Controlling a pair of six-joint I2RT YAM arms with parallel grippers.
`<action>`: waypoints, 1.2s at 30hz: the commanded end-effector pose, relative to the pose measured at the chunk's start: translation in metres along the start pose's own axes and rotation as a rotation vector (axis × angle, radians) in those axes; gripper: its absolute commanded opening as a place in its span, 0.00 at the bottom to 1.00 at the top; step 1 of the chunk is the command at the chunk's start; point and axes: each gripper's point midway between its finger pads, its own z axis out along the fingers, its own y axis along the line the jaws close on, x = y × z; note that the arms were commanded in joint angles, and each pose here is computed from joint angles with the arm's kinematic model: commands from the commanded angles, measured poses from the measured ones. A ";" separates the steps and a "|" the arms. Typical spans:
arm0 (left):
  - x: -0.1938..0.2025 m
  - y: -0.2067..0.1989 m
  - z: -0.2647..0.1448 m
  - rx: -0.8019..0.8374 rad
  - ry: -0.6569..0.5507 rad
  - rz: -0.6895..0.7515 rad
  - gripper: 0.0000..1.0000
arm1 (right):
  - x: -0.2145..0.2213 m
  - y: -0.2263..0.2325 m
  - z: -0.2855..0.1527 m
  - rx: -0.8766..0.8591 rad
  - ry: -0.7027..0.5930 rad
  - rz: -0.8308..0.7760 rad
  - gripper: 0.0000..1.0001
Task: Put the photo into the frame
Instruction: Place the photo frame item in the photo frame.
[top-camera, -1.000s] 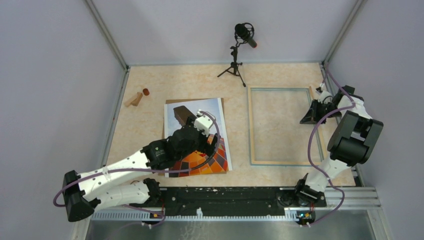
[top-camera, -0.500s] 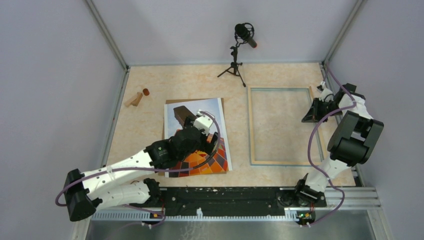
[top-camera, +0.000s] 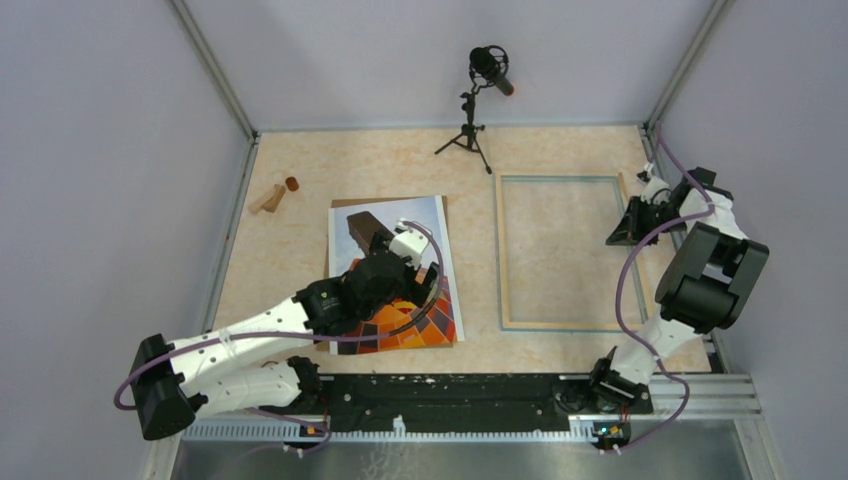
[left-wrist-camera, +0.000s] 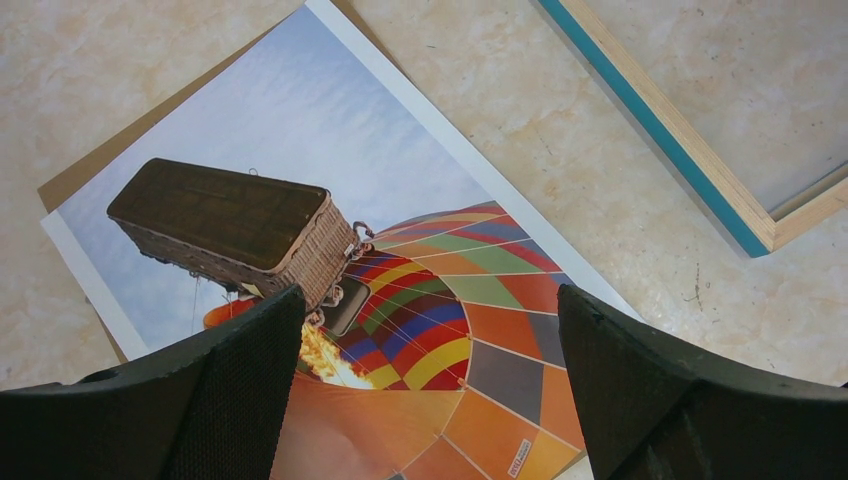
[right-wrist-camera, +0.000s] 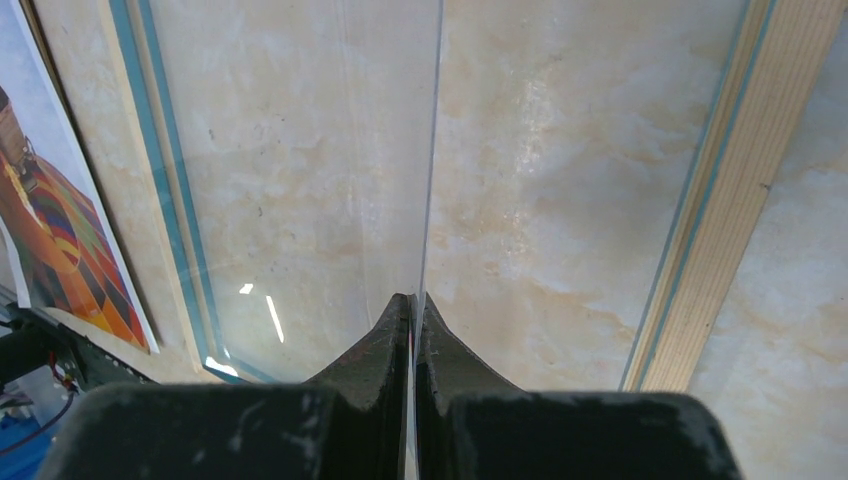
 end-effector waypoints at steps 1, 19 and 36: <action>-0.012 0.002 0.000 -0.006 -0.052 -0.018 0.98 | -0.014 -0.009 -0.017 0.062 -0.078 -0.050 0.00; -0.013 0.001 0.000 -0.003 -0.057 -0.020 0.98 | -0.011 -0.006 -0.012 0.020 -0.083 -0.045 0.00; -0.011 -0.002 0.003 0.006 -0.048 -0.022 0.98 | -0.029 -0.006 -0.016 0.047 -0.161 -0.043 0.46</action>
